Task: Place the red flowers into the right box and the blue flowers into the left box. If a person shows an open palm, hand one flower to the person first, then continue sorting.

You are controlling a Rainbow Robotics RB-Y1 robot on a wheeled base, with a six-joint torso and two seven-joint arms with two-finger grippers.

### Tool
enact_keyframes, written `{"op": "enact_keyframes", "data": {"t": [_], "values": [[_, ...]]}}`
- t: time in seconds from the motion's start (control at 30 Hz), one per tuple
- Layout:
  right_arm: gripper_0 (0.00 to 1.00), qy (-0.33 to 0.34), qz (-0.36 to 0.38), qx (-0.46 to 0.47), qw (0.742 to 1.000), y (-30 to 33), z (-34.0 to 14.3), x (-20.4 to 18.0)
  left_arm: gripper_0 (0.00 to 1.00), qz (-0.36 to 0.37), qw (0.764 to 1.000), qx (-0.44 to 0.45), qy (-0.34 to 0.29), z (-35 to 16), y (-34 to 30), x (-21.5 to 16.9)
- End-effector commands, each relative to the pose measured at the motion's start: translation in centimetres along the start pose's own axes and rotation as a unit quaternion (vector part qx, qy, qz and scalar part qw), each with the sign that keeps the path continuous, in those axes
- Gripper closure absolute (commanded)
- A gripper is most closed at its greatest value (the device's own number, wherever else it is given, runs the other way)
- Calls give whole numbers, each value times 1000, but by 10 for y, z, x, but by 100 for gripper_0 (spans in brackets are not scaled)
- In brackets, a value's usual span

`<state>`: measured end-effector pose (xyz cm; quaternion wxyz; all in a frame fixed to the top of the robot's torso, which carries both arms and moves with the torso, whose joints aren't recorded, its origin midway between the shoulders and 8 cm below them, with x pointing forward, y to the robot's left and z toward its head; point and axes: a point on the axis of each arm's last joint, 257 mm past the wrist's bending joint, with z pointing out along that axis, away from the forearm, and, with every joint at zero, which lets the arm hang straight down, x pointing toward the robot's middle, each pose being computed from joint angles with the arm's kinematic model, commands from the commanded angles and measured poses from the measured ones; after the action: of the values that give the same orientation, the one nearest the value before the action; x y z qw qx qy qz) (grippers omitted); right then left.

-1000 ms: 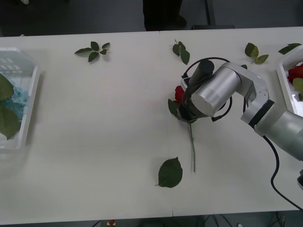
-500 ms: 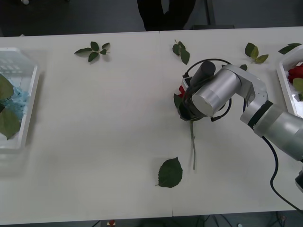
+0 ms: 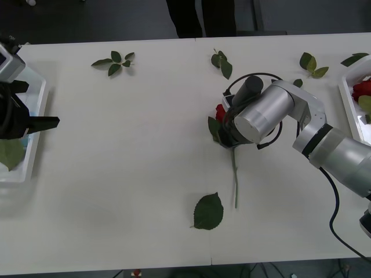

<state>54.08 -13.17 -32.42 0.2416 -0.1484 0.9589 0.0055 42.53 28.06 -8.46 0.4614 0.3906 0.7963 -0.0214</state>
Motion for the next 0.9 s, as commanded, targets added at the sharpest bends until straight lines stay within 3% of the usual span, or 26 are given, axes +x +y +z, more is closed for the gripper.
{"op": "enact_keyframes", "data": {"t": [0.03, 0.07, 0.6, 0.73, 0.9], "values": [[94, -8, 10, -13, 1000, 15, -2, -7, 0, 116, 991, 31, -58, 18, -39, -22], [100, -9, 8, -12, 1000, 15, -2, -8, 0, 126, 989, 40, -68, 25, -49, -24], [100, -16, 19, -21, 999, 14, -10, -20, 0, 198, 975, 67, -83, 69, -112, -40], [100, -25, 37, -27, 999, -5, -36, -44, 0, 252, 965, 50, -50, 55, -109, -50], [100, -34, 47, -11, 998, -53, -82, -65, 0, 281, 956, 57, -63, 51, -117, -60]]}}
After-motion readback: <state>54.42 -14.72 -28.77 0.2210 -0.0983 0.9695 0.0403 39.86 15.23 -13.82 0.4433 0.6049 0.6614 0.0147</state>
